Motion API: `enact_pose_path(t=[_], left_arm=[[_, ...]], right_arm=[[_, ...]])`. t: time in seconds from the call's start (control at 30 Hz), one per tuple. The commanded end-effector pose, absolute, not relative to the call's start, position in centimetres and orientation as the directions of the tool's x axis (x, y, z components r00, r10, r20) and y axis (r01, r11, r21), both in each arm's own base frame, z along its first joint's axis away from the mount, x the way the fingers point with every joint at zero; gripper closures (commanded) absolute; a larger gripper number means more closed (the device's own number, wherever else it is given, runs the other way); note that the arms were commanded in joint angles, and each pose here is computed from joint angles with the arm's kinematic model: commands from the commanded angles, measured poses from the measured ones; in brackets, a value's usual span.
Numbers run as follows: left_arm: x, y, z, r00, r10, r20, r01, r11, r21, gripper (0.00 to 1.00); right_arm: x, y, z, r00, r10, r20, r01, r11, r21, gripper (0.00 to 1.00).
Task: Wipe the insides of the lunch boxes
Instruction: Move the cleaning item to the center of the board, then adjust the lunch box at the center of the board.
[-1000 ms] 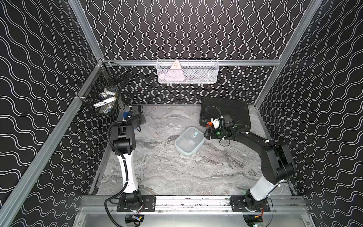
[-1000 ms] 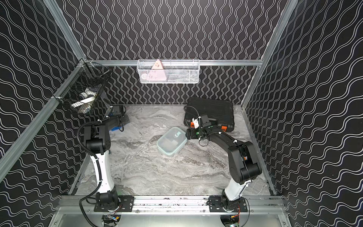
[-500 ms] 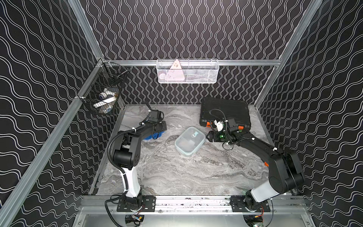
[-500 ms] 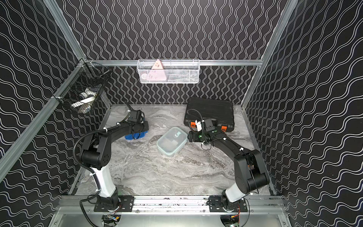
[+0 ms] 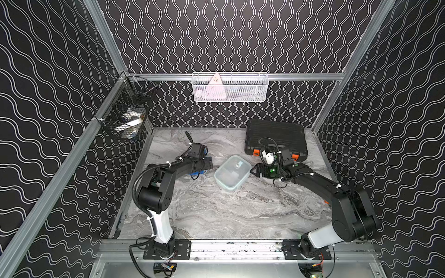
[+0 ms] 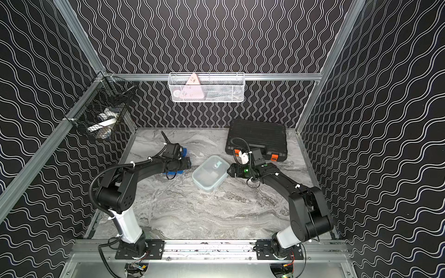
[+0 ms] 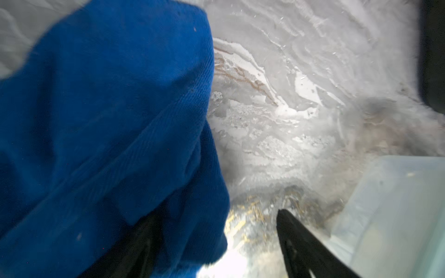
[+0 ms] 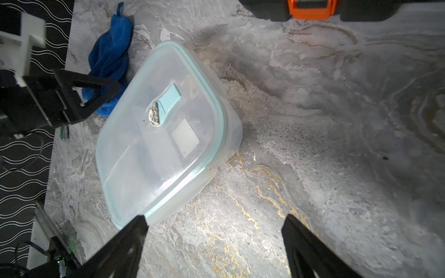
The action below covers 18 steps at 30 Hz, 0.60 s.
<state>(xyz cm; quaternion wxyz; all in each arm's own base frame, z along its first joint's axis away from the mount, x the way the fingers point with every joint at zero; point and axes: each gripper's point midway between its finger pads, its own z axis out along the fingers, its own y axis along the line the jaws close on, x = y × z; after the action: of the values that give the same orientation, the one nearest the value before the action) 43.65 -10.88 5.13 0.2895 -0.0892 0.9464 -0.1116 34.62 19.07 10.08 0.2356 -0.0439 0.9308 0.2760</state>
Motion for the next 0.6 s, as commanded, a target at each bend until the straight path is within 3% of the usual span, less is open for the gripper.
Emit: enact_pose_path(t=[0.0,0.33,0.57], left_arm=[[43.2,-12.7,7.2,-0.788,-0.259,-0.558,-0.074,0.94,-0.333,0.13],[37.4,-17.1,7.5,-0.813,-0.282,-0.509,-0.032,0.895,-0.446,0.07],[35.1,-19.2,7.5,-0.82,-0.28,-0.499,-0.019,0.885,-0.465,0.04]], right_arm=[[35.7,20.1,10.4,-0.879,0.084,-0.469,-0.211,0.813,0.542,0.09],[39.5,19.8,10.1,-0.842,0.191,-0.504,-0.182,0.78,0.599,0.09],[40.8,21.6,8.9,-0.867,0.18,-0.465,-0.205,0.722,0.661,0.12]])
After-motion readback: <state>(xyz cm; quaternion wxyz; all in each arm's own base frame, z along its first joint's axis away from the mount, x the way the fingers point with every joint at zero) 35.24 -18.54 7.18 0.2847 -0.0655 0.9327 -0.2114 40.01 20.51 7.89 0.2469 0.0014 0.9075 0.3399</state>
